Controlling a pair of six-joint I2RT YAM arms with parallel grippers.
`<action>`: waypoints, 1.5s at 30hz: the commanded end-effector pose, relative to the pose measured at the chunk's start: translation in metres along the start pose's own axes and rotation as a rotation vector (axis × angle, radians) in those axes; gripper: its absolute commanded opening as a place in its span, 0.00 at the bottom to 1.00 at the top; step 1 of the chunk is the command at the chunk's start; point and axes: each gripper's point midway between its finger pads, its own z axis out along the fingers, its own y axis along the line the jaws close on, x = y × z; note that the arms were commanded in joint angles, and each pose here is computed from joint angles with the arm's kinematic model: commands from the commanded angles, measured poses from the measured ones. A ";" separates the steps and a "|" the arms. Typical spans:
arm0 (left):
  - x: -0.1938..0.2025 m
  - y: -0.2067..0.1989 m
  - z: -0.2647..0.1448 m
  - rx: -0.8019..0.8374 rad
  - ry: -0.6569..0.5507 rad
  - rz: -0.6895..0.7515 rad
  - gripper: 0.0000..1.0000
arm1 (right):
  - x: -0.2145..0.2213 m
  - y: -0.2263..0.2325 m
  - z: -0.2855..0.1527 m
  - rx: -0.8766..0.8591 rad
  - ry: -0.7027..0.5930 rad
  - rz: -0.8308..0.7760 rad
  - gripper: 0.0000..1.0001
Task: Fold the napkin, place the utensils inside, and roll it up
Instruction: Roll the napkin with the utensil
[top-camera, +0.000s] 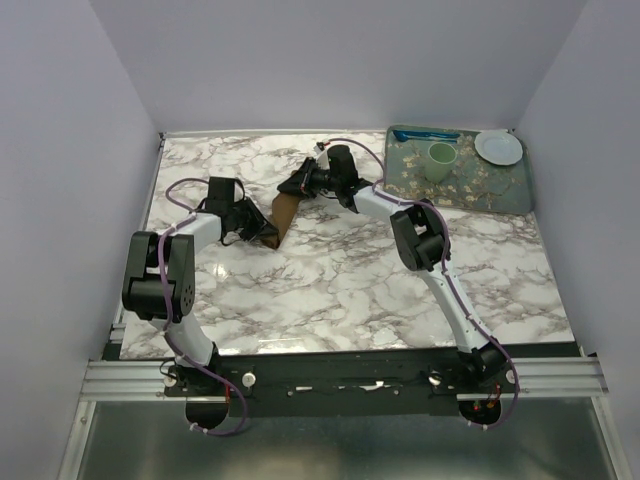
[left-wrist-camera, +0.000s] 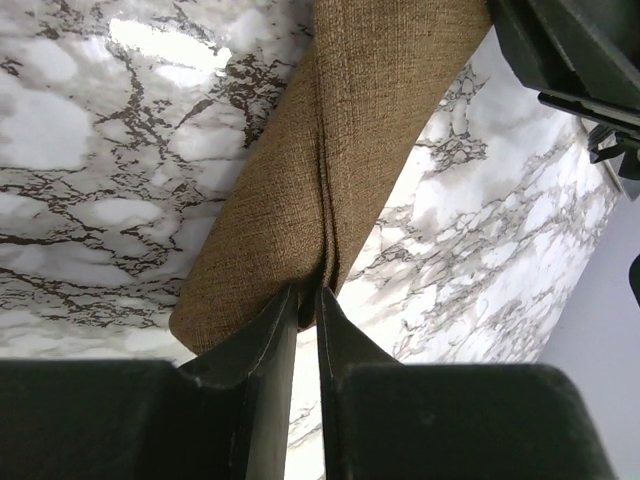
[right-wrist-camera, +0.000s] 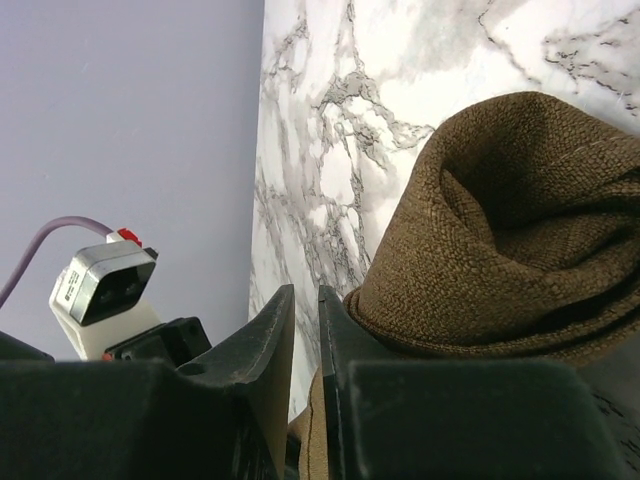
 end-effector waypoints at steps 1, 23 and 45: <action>0.002 0.004 -0.010 -0.018 -0.018 0.014 0.21 | 0.000 -0.016 0.004 0.030 -0.012 0.018 0.23; 0.007 0.025 -0.006 -0.062 -0.019 -0.020 0.17 | -0.001 -0.013 0.003 0.021 -0.009 0.017 0.23; -0.045 -0.021 0.008 0.041 -0.069 -0.025 0.18 | -0.034 0.047 -0.013 -0.041 -0.059 -0.094 0.24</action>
